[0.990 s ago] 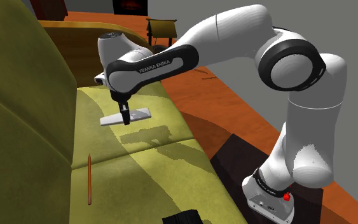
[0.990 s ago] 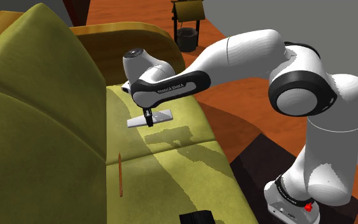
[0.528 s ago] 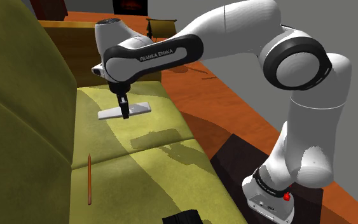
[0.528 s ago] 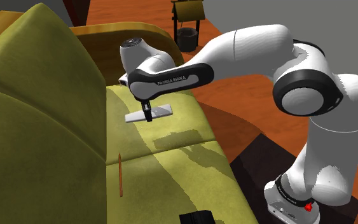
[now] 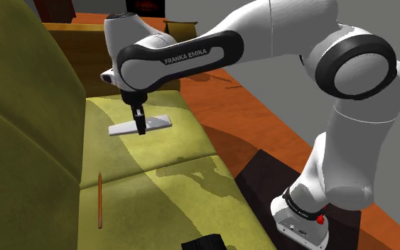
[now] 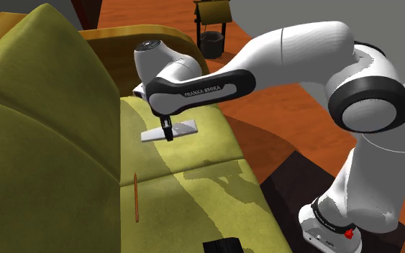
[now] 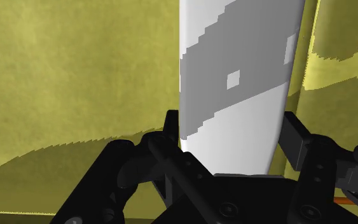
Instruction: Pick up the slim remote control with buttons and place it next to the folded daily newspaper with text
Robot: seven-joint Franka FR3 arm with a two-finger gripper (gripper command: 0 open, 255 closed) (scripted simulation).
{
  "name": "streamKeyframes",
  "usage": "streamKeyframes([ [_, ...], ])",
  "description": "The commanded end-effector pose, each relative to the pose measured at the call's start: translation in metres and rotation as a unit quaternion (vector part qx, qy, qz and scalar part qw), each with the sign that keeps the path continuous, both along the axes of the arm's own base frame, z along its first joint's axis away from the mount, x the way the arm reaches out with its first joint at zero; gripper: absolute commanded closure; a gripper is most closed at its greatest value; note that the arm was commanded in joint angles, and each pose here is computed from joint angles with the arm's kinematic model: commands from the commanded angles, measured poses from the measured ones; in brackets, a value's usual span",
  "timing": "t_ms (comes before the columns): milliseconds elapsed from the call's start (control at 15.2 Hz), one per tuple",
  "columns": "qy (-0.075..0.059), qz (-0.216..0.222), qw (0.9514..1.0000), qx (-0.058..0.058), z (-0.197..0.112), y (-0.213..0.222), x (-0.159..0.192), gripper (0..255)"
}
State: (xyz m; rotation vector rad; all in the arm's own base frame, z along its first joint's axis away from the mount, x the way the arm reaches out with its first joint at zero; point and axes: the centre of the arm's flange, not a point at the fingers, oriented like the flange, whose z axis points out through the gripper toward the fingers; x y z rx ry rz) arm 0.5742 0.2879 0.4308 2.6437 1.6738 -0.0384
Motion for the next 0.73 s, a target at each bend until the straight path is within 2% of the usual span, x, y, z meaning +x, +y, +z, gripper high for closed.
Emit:
streamKeyframes([
  [0, 0.0, 0.0, 1.0, 0.0, 0.001, 0.014, -0.023, 255],
  [660, 0.0, 0.0, 1.0, 0.0, 0.002, 0.075, -0.14, 255],
])
